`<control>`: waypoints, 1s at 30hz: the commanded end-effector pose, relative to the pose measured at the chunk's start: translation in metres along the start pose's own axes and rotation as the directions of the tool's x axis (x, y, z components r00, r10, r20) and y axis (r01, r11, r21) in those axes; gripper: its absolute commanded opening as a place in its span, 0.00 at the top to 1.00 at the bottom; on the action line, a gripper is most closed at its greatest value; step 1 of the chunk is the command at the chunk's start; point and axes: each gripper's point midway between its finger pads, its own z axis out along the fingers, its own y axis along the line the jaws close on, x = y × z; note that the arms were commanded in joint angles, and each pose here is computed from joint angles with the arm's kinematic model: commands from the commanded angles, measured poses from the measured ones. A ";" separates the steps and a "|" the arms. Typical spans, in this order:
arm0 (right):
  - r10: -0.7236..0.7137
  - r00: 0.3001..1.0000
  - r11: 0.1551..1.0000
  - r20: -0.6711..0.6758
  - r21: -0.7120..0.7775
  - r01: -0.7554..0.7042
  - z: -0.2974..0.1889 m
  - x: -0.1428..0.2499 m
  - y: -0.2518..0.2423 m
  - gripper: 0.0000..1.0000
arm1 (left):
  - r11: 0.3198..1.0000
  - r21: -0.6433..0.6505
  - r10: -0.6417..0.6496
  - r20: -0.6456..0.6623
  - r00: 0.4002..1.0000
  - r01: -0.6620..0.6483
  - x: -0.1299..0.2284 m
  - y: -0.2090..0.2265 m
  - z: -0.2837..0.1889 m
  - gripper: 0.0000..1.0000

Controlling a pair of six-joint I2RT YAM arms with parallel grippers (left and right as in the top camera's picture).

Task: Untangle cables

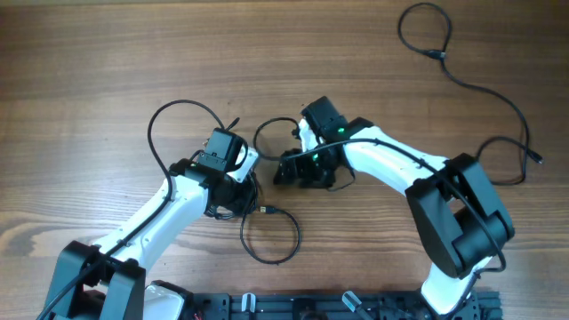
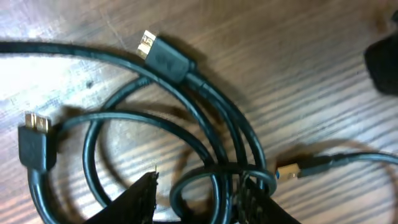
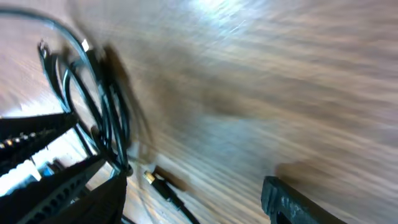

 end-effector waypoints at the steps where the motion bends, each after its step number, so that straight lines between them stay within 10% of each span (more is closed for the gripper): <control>1: 0.027 0.998 1.000 0.054 -0.001 -0.027 -0.014 -0.013 -0.001 0.27 | 0.999 -0.001 0.046 -0.012 0.999 -0.046 0.007 0.000 0.008 0.55; 16: -0.019 0.998 1.000 0.065 -0.004 0.019 -0.017 -0.018 -0.004 0.22 | 0.994 -0.002 -0.110 0.199 0.974 0.112 -0.040 0.006 0.011 0.72; 30: -0.053 0.999 0.997 0.011 -0.055 0.054 -0.017 -0.006 0.004 0.22 | 0.999 -0.015 -0.028 0.096 0.995 0.029 -0.023 0.008 0.043 0.54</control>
